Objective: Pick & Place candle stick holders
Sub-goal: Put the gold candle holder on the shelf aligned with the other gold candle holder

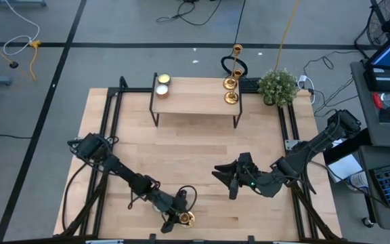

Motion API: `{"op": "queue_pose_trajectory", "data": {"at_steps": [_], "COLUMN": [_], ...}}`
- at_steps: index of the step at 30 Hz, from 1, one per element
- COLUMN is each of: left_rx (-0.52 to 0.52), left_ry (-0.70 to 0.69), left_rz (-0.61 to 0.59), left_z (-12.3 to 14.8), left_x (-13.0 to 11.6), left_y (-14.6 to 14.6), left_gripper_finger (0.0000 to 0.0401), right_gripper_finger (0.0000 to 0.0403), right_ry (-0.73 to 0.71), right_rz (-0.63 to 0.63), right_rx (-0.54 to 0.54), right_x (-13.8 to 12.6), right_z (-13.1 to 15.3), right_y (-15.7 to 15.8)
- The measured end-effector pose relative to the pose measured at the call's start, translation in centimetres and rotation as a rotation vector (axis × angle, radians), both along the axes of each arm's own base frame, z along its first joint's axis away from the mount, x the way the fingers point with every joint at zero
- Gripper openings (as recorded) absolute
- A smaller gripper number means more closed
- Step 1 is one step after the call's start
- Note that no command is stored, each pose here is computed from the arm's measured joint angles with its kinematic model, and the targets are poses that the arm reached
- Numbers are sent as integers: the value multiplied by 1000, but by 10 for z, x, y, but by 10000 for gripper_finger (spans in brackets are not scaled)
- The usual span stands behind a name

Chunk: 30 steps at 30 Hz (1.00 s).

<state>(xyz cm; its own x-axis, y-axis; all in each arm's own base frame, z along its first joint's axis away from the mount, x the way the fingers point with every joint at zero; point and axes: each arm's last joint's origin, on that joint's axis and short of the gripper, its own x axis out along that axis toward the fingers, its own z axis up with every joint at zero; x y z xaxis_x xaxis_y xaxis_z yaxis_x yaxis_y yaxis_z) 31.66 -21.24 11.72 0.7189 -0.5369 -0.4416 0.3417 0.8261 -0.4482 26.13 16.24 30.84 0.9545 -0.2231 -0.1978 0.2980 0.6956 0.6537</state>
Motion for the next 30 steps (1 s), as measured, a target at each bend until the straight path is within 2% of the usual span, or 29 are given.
{"op": "queue_pose_trajectory", "data": {"at_steps": [5,6,12,17,21,25,30], "left_rx": [-15,-16,0,68,60,-5,-65], "left_ry": [16,23,82,125,53,-73,-198], "left_rz": [-8,-6,22,66,139,247,334], "left_z": [8,9,36,70,109,152,183], "left_x": [-1,0,-6,-14,-20,-30,-39], "left_y": [3,4,19,50,81,114,142], "left_gripper_finger": [23,17,17,17,17,17,17], "right_gripper_finger": [144,144,144,144,144,144,144], "right_ry": [1,1,6,12,21,31,24], "right_rz": [1,1,4,7,5,-6,-42], "right_rx": [-5,-6,-27,-53,-91,-130,-153], "right_x": [0,0,0,0,1,4,10], "right_z": [0,0,0,0,0,0,2], "right_y": [0,0,0,0,-2,-6,-17]}}
